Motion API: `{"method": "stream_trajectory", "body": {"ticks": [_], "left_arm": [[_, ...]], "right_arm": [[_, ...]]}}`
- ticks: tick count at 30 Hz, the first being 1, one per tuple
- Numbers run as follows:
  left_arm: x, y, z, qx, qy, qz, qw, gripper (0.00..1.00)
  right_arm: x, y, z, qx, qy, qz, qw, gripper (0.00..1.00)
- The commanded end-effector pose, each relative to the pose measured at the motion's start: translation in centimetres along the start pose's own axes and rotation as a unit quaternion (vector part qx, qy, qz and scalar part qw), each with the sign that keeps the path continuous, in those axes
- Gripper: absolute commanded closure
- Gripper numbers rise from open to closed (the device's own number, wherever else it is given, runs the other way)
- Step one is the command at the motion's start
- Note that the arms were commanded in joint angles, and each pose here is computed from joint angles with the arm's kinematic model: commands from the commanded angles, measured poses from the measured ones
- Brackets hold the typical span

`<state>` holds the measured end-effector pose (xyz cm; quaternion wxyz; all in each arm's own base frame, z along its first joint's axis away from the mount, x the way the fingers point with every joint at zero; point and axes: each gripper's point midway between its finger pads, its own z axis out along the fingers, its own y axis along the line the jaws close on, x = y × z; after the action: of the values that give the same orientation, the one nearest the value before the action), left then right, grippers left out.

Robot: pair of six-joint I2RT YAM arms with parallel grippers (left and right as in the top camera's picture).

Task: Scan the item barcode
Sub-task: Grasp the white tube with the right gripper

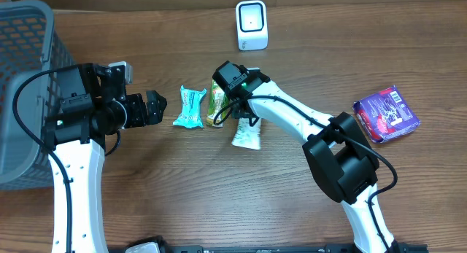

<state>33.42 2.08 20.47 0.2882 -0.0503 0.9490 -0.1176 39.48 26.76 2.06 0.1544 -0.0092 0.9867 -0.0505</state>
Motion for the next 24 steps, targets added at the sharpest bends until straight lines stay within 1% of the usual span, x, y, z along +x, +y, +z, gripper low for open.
{"method": "stream_trajectory", "body": {"ticks": [1,3,7,10,11,15,17,19,20,22,24], "left_arm": [[-0.6,-0.4,-0.6,0.006,-0.011,0.01,1.0,0.0],[-0.6,-0.4,-0.6,0.006,-0.011,0.01,1.0,0.0],[-0.6,-0.4,-0.6,0.006,-0.011,0.011,1.0,0.0],[-0.6,-0.4,-0.6,0.006,-0.011,0.01,1.0,0.0],[-0.6,-0.4,-0.6,0.006,-0.011,0.01,1.0,0.0],[-0.6,-0.4,-0.6,0.006,-0.011,0.01,1.0,0.0],[-0.6,-0.4,-0.6,0.006,-0.011,0.01,1.0,0.01],[-0.6,-0.4,-0.6,0.006,-0.011,0.01,1.0,0.01],[-0.6,-0.4,-0.6,0.006,-0.011,0.01,1.0,0.0],[-0.6,-0.4,-0.6,0.006,-0.011,0.01,1.0,0.0],[-0.6,-0.4,-0.6,0.006,-0.011,0.01,1.0,0.01]], "right_arm": [[1.3,-2.1,1.9,0.061,0.018,-0.02,0.998,0.53],[1.8,-2.9,1.8,0.078,0.026,-0.026,0.996,0.6],[2.8,-3.9,1.5,0.098,0.049,-0.037,0.993,0.69],[3.1,-4.1,1.5,0.102,0.054,-0.042,0.992,0.86],[3.0,-4.1,1.4,0.101,0.054,-0.05,0.992,0.96],[2.9,-4.2,0.8,0.1,0.055,-0.051,0.992,0.96],[2.7,-3.8,-0.3,0.084,0.06,-0.049,0.993,0.96],[2.4,-2.5,-1.8,0.038,0.068,-0.063,0.995,0.96],[2.2,-1.5,-2.8,0.001,0.071,-0.073,0.995,0.96],[1.8,0.9,-5.1,-0.097,0.076,-0.092,0.988,0.96],[1.4,3.6,-7.8,-0.219,0.085,-0.108,0.966,0.96]]}}
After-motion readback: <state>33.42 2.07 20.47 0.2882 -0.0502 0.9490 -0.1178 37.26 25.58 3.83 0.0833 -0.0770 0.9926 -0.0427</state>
